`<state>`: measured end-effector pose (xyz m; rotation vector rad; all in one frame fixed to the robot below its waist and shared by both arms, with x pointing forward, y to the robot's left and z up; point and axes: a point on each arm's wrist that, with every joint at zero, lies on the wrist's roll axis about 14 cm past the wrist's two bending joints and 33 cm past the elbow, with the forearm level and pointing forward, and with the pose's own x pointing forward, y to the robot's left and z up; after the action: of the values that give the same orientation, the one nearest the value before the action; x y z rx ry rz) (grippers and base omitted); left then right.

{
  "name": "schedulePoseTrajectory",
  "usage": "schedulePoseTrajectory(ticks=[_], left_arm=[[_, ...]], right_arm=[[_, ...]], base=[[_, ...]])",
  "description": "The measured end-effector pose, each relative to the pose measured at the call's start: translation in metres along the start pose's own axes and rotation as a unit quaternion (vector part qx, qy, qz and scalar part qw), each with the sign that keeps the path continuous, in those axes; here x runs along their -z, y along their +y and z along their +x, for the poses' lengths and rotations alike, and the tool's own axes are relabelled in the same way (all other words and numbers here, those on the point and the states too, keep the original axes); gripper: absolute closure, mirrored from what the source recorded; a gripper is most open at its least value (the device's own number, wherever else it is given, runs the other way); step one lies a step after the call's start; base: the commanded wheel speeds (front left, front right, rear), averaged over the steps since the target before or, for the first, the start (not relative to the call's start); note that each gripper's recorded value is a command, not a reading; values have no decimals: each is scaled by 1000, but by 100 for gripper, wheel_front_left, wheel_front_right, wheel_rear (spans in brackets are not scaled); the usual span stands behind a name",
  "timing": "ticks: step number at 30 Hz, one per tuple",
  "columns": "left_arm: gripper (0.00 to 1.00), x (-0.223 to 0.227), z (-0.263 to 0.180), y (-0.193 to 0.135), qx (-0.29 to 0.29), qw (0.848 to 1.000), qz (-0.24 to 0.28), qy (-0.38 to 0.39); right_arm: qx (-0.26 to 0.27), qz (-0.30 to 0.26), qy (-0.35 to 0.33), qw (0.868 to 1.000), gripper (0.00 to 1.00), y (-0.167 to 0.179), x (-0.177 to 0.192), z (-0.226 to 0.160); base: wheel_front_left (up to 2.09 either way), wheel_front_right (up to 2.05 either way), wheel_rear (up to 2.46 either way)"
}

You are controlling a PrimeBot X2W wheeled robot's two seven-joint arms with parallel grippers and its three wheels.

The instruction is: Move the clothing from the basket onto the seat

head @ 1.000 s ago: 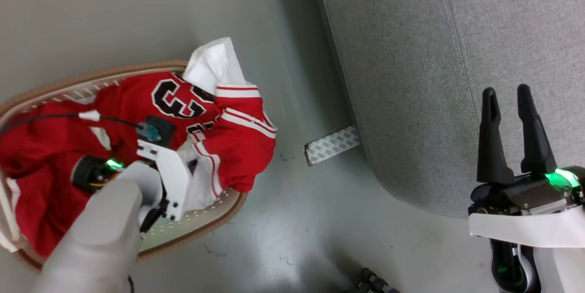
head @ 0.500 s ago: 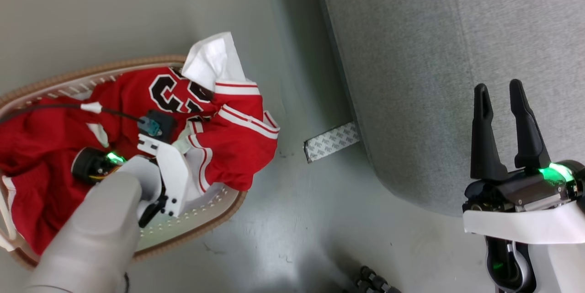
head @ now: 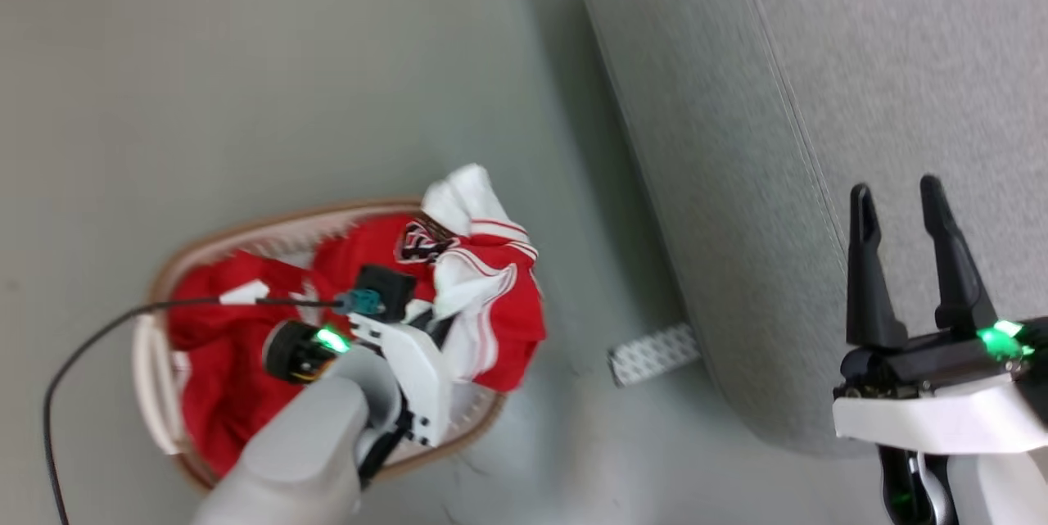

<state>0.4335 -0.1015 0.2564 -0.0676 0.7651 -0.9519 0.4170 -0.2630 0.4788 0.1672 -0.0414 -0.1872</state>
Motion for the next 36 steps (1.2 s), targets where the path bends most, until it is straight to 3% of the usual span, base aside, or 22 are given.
schedulePoseTrajectory(ticks=[9,20,30,36], left_arm=[[100,-107,-72,-36,-5,984,3,-181],[100,-219,-194,-85,-20,929,72,-362],[100,-280,-298,-119,-66,877,151,-452],[100,-284,-316,-123,-78,868,154,-466]], right_arm=[[-49,13,-34,998,0,34,-25,-18],[-130,46,-61,989,0,87,-49,-57],[-218,67,-77,971,0,143,-63,-81],[-240,75,-66,966,0,159,-57,-88]], base=[[0,0,0],[0,0,0],[0,0,0],[0,0,0]])
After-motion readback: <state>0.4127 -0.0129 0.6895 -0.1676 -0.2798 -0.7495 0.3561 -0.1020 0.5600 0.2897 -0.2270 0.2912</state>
